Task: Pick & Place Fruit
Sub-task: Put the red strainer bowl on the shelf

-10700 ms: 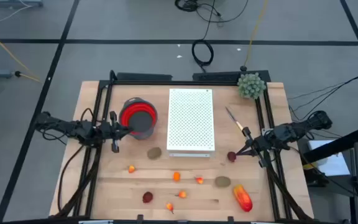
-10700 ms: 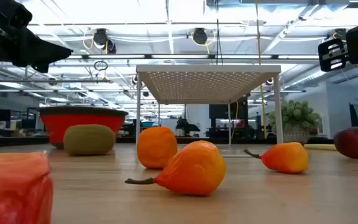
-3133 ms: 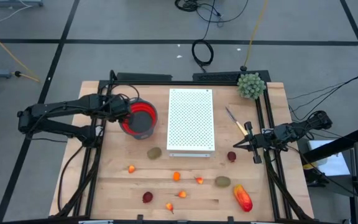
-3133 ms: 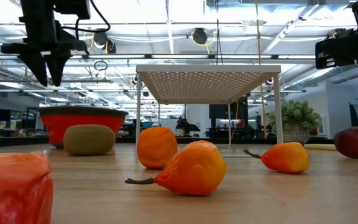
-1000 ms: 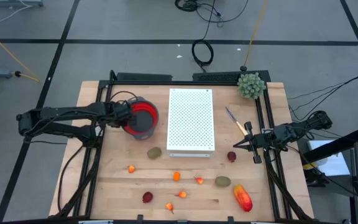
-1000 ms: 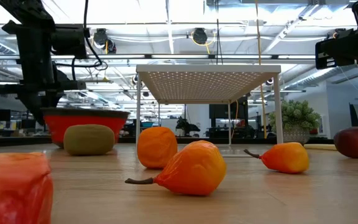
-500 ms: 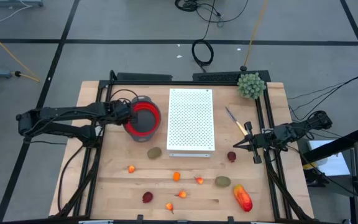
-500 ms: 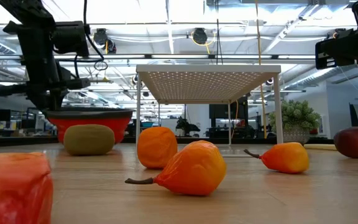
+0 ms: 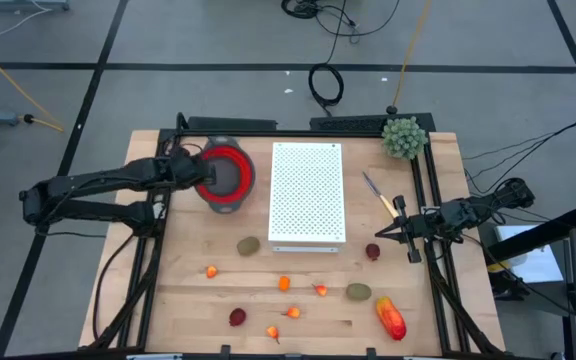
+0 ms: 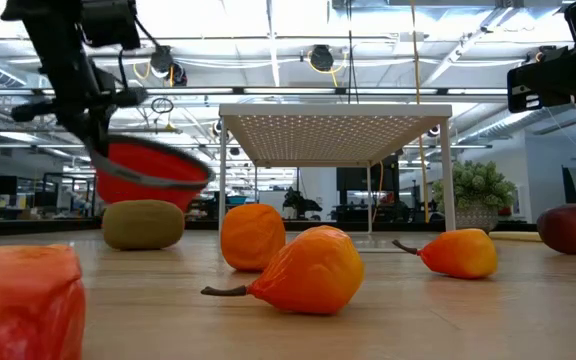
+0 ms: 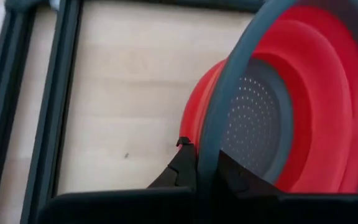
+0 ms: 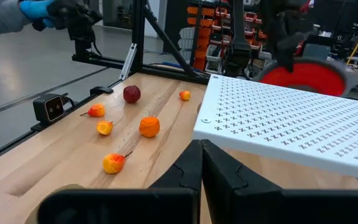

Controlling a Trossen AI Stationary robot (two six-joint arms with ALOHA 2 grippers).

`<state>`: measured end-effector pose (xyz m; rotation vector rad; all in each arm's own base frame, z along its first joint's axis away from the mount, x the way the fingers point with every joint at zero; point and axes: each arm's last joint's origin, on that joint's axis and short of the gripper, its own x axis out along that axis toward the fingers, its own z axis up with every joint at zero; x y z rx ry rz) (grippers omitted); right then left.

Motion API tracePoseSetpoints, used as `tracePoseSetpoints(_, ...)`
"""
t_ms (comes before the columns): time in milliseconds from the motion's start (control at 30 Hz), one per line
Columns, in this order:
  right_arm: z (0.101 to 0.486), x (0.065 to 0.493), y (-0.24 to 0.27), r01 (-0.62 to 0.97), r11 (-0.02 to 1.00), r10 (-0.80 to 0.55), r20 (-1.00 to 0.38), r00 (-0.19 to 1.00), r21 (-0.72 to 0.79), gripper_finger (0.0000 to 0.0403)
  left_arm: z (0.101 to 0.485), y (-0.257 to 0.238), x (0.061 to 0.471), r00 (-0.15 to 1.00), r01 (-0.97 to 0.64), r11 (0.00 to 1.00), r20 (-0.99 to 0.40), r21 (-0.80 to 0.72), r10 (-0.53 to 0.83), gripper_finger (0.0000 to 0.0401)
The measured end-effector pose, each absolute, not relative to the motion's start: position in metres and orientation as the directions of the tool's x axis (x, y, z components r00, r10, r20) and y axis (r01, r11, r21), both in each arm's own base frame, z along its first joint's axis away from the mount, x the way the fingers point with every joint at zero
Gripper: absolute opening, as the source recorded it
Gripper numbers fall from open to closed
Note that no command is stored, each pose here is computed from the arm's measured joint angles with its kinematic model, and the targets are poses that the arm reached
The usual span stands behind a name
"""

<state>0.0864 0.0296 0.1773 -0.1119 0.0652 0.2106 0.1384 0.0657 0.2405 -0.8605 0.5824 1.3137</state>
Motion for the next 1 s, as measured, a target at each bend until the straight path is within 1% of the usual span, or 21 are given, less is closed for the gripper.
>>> tracePoseSetpoints(233, 0.177, 0.086, 0.030, -0.211, 0.972, 0.204, -0.076, 0.976, -0.104, 0.0000, 0.266, 0.064, 0.131, 0.247, -0.958, 0.057, -0.715, -0.279, 0.654, 0.0004)
tracePoseSetpoints(400, 0.177, 0.086, 0.030, -0.212, 0.972, 0.205, -0.076, 0.976, -0.104, 0.0000, 0.285, 0.064, 0.125, 0.270, -0.944, 0.060, -0.651, -0.326, 0.709, 0.0004)
tracePoseSetpoints(533, 0.177, 0.086, 0.030, -0.212, 0.972, 0.205, -0.076, 0.976, -0.104, 0.0000, 0.301, 0.064, 0.125, 0.303, -0.929, 0.092, -0.597, -0.358, 0.743, 0.0005)
tracePoseSetpoints(600, 0.177, 0.086, 0.030, -0.212, 0.972, 0.205, -0.076, 0.976, -0.104, 0.0000, 0.307, 0.063, 0.130, 0.353, -0.915, 0.150, -0.567, -0.374, 0.744, 0.0004)
tracePoseSetpoints(700, 0.177, 0.086, 0.030, -0.212, 0.972, 0.205, -0.076, 0.976, -0.105, 0.0000, 0.315, 0.063, 0.139, 0.481, -0.863, 0.281, -0.516, -0.419, 0.709, 0.0005)
tracePoseSetpoints(833, 0.177, 0.086, 0.030, -0.212, 0.972, 0.205, -0.076, 0.976, -0.104, 0.0000, 0.328, 0.060, 0.152, 0.672, -0.735, 0.481, -0.419, -0.479, 0.610, 0.0004)
tracePoseSetpoints(1000, 0.177, 0.086, 0.030, -0.212, 0.972, 0.205, -0.076, 0.976, -0.104, 0.0000, 0.343, 0.054, 0.162, 0.836, -0.543, 0.632, -0.283, -0.553, 0.471, 0.0005)
